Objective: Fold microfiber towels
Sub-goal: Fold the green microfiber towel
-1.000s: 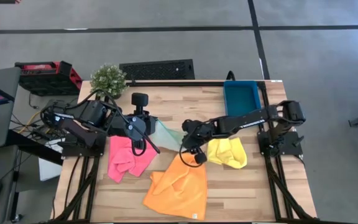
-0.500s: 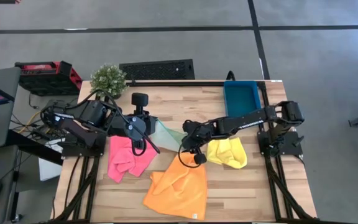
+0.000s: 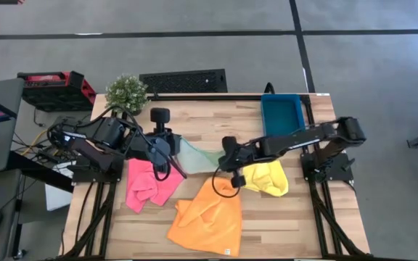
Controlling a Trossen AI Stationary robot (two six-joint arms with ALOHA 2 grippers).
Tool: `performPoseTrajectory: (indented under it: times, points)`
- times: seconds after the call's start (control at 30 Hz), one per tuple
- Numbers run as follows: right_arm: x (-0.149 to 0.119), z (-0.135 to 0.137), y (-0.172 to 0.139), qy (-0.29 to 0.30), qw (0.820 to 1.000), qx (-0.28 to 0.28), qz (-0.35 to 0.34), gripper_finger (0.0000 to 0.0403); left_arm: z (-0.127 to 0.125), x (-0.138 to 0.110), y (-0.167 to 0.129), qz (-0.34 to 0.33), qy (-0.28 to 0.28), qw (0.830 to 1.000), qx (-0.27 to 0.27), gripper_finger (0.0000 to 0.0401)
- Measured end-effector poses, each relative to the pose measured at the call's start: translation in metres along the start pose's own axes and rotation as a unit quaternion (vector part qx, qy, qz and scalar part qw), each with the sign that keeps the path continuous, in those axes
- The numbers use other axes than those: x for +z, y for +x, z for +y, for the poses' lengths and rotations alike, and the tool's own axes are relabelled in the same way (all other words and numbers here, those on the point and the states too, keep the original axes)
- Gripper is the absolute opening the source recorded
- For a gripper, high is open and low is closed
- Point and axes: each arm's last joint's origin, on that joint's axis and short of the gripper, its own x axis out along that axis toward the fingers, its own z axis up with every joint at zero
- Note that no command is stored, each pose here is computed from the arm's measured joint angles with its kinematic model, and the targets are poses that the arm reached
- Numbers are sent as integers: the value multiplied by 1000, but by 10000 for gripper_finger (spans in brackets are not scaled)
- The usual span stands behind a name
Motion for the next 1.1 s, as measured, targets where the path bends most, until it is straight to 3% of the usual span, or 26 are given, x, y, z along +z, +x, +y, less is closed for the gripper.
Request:
performPoseTrajectory:
  times: [0.3,0.5,0.77,0.93,1.1]
  points:
    - [1,-17,-80,29,992,-116,-26,4,-1,-6,1,28,-59,998,4,0]
    - [-2,-32,-120,61,977,-194,-62,7,3,-11,3,51,-92,994,11,0]
    - [-9,-47,-158,93,957,-263,-84,4,21,-22,13,96,-158,980,75,0]
    - [1,-59,-182,93,949,-290,-87,4,36,-27,23,114,-187,970,102,0]
    - [10,-75,-198,92,942,-312,-81,4,57,-33,33,128,-205,956,167,0]
